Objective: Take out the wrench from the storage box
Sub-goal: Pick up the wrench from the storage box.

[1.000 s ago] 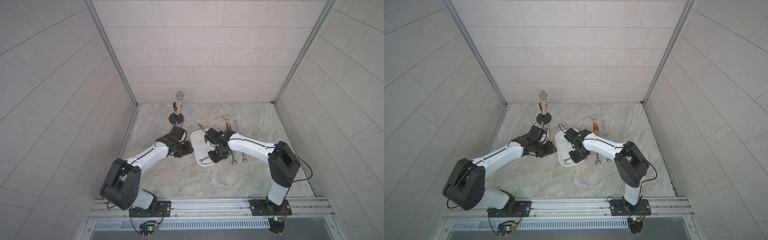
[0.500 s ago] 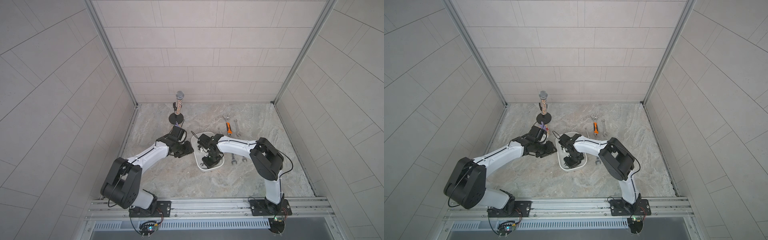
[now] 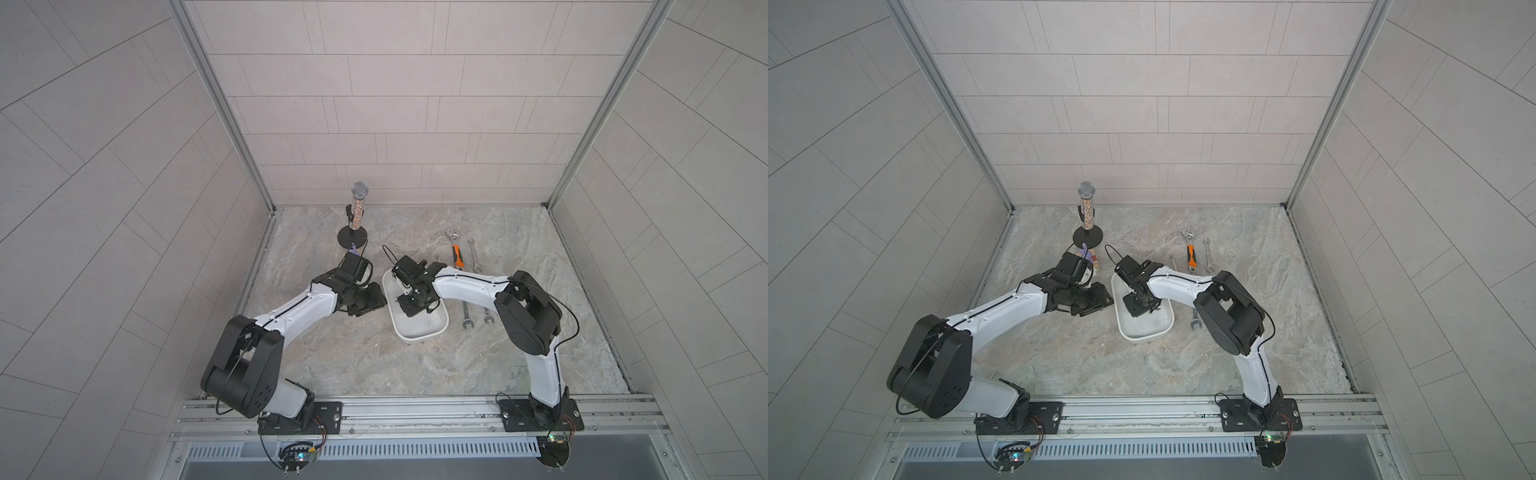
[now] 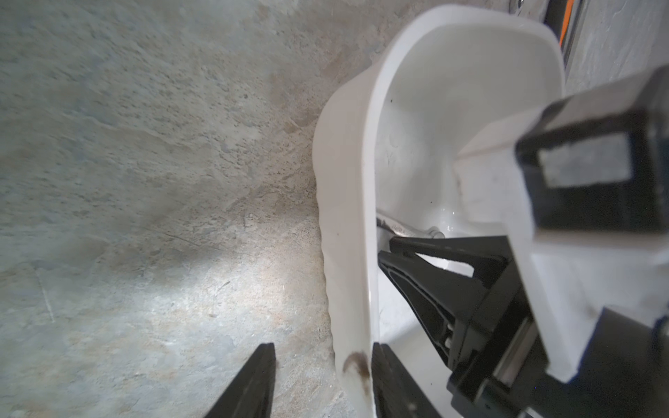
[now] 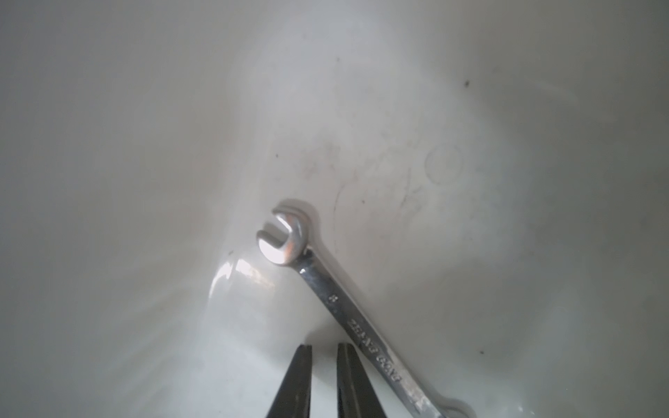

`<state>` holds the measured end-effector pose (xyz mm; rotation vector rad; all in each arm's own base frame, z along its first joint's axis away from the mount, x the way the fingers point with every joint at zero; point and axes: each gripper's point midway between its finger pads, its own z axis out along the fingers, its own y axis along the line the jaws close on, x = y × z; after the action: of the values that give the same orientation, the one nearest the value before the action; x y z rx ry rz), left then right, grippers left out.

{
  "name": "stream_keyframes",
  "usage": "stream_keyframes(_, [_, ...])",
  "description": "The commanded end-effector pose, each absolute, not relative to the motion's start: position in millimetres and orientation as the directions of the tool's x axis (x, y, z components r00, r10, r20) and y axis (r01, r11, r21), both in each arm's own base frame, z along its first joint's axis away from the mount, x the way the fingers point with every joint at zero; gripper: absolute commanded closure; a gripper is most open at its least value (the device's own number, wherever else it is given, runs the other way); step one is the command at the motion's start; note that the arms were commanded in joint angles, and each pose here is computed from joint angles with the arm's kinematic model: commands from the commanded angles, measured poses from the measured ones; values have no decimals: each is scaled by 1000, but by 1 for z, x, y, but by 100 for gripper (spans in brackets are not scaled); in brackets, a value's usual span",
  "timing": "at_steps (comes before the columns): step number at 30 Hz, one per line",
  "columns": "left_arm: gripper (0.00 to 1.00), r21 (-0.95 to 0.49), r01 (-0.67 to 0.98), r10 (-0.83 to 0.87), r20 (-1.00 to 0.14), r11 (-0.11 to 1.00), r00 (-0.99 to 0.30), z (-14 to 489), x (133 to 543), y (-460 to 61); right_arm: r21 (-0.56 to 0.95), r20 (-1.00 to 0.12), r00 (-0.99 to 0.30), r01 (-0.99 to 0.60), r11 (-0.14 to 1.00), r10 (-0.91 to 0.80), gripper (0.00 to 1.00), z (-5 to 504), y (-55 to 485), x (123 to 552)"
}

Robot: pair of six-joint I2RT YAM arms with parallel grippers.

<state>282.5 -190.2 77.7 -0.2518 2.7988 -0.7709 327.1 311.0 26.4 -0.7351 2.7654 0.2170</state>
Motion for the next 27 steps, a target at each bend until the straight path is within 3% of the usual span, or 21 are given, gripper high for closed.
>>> stream_keyframes(1, [51, -516, -98, -224, -188, 851, -956, 80, 281, -185, 23, -299, -845, -471, 882, -444, 82, 11, 301, 347])
stream_keyframes(6, [51, -509, -97, -222, -189, 855, -957, 79, 280, -184, 79, -352, -819, -508, 857, -453, 81, 46, 313, 348])
stream_keyframes(10, [51, -511, -96, -222, -191, 854, -956, 80, 281, -184, 32, -400, -761, -569, 822, -511, 70, 64, 305, 351])
stream_keyframes(15, [51, -511, -94, -218, -189, 854, -957, 80, 280, -184, 10, -336, -750, -608, 794, -570, 60, 49, 292, 362])
stream_keyframes(27, [51, -524, -82, -214, -197, 848, -957, 85, 280, -186, 25, -236, -791, -586, 810, -565, 63, 12, 283, 360])
